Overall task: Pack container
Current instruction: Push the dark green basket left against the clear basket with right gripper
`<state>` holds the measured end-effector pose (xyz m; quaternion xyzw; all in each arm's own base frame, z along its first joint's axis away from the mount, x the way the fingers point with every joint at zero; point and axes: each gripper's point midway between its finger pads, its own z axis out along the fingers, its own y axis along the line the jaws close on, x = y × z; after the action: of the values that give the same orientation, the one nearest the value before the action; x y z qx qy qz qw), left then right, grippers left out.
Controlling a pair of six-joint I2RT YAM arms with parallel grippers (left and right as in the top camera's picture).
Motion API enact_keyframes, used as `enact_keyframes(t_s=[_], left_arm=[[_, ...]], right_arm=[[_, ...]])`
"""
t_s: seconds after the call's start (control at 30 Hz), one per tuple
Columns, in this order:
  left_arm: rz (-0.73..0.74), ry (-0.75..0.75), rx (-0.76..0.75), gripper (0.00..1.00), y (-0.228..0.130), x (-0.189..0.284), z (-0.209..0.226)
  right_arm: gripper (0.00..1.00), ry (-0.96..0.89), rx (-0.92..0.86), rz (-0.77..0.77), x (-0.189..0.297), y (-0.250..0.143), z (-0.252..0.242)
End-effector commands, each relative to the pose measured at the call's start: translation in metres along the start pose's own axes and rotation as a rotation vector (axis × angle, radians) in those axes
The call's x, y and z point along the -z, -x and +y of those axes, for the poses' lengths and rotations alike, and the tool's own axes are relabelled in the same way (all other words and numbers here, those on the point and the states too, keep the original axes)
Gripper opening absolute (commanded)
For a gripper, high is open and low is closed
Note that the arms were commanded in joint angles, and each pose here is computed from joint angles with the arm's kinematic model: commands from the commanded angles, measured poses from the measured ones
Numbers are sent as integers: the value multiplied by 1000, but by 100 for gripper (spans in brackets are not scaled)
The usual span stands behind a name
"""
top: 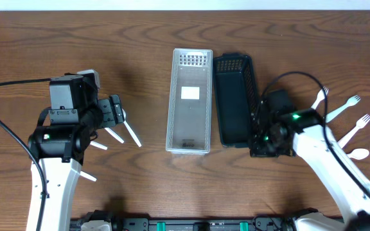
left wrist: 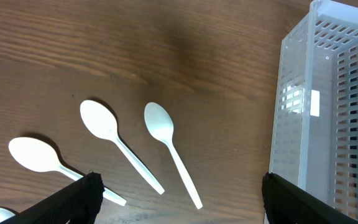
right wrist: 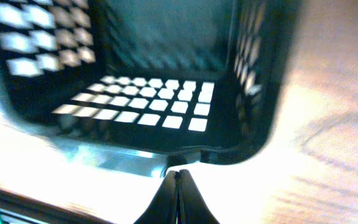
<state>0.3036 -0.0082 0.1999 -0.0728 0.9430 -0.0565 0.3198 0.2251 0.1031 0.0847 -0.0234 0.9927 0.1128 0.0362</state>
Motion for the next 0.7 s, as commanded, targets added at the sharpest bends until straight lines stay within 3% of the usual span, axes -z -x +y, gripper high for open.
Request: enact_keyframes(t_s=[0.0, 0.13, 0.27, 0.47, 0.67], left_arm=[[-31, -7, -16, 84, 10, 6, -3], [-34, -8, -16, 84, 11, 6, -3], [-34, -8, -16, 84, 11, 6, -3], [-33, -8, -16, 84, 11, 6, -3], [-33, -8, -16, 84, 11, 6, -3]], right_arm=[[1, 11, 74, -178, 44, 30, 13], [3, -172, -14, -317, 71, 54, -17], [4, -337, -111, -328, 69, 63, -57], [1, -371, -206, -214, 27, 77, -91], [3, -256, -66, -274, -8, 125, -78]])
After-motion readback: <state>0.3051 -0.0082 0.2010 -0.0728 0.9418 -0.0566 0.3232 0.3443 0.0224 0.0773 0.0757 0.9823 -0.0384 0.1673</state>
